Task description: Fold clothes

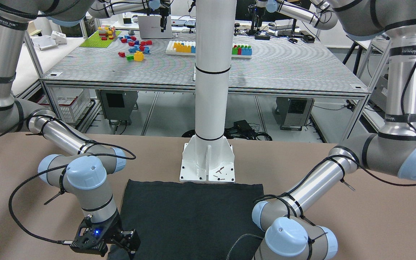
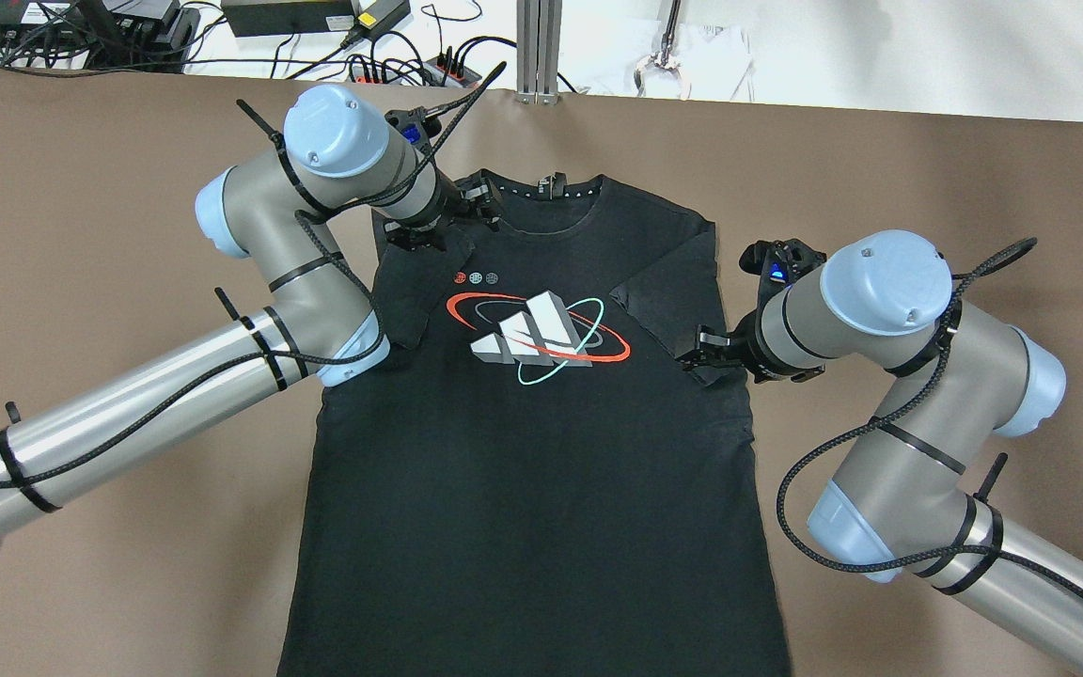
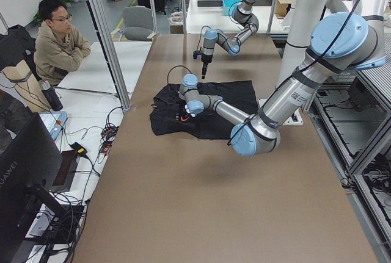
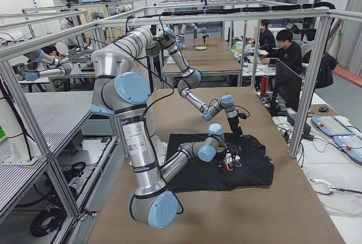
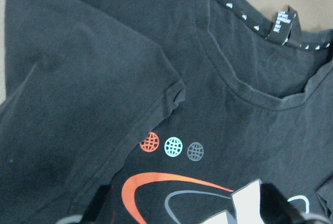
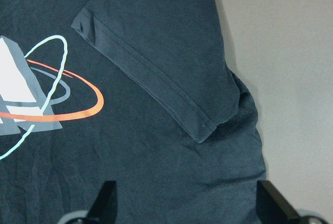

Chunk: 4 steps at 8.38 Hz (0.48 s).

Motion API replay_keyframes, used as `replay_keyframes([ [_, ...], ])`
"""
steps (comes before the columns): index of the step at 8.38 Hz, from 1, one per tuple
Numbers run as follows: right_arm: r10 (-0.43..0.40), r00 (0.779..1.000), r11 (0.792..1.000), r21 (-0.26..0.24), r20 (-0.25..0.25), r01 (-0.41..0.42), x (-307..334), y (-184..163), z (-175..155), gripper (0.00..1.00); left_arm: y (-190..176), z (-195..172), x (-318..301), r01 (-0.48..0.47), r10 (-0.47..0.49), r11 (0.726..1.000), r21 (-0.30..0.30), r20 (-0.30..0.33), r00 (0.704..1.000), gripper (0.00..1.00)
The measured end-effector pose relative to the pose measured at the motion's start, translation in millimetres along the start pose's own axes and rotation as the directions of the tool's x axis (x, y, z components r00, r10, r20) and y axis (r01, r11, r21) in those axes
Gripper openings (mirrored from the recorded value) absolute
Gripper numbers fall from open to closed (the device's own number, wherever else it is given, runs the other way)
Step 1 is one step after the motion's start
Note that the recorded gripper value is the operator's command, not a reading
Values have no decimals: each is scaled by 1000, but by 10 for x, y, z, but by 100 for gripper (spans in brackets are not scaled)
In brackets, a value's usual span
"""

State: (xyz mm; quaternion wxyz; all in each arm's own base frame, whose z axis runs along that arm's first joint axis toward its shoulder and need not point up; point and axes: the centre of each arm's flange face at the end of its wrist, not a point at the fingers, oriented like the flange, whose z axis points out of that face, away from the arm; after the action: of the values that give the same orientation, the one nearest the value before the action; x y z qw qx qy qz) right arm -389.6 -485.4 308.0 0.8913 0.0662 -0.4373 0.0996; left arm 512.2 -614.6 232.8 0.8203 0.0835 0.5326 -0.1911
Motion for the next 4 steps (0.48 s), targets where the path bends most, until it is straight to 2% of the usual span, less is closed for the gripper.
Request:
replay_keyframes([
  [2,8,1000,1000,4,-4,-8,-11,32,23,94,208,80,-241,-10,10,1000,11,16,1000,100],
  [4,27,1000,1000,6,-7,-27,-52,113,74,94,244,157,-566,-19,19,1000,12,45,999,100],
])
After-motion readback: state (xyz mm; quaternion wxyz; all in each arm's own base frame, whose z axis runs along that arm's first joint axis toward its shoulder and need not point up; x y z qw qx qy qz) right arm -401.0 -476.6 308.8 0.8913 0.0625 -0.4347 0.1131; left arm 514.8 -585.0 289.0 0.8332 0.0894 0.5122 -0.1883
